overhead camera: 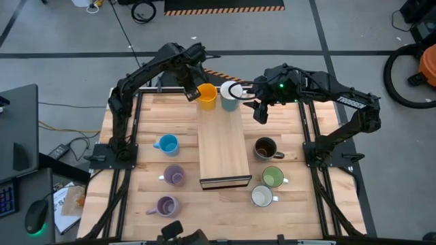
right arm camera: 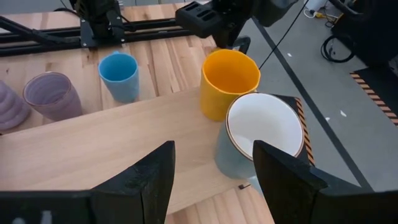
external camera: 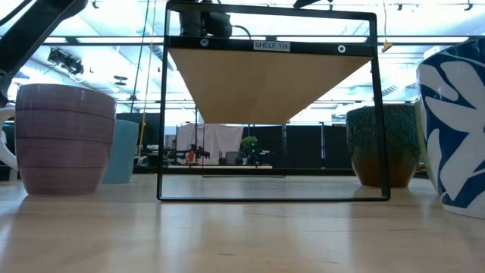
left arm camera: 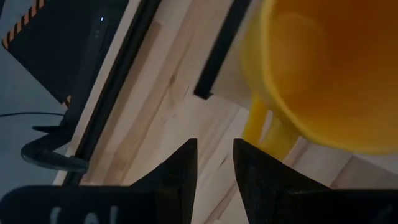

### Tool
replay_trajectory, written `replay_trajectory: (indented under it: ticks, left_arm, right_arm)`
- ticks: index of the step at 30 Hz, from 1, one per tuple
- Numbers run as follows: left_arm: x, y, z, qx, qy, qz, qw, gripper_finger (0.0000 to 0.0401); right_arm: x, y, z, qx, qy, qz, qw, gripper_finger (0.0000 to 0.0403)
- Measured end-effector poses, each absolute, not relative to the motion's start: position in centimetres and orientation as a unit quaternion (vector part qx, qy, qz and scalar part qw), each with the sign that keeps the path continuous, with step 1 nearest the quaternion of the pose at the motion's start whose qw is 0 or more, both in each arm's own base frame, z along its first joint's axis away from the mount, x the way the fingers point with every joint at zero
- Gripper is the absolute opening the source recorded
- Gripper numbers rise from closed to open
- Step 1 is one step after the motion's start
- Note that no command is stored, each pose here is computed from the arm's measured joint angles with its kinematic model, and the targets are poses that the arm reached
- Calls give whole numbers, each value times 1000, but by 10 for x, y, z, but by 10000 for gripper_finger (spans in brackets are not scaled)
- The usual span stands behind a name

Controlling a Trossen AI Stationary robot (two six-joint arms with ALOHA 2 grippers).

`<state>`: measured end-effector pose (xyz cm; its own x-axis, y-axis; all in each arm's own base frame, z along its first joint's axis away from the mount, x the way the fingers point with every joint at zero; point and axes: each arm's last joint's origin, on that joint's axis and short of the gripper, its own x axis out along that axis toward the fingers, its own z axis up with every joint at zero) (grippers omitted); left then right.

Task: Place coffee mugs
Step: Put the yellow mug on the shelf

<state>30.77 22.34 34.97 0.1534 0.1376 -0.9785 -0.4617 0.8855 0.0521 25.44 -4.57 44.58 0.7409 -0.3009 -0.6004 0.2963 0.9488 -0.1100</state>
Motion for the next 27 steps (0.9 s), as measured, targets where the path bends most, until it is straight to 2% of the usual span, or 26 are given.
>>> replay_trajectory:
  ticks: [27]
  left_arm:
    - [323, 215, 352, -113, 590, 199, 774, 109]
  right_arm:
    - [255, -45, 446, -1, 323, -152, 934, 222]
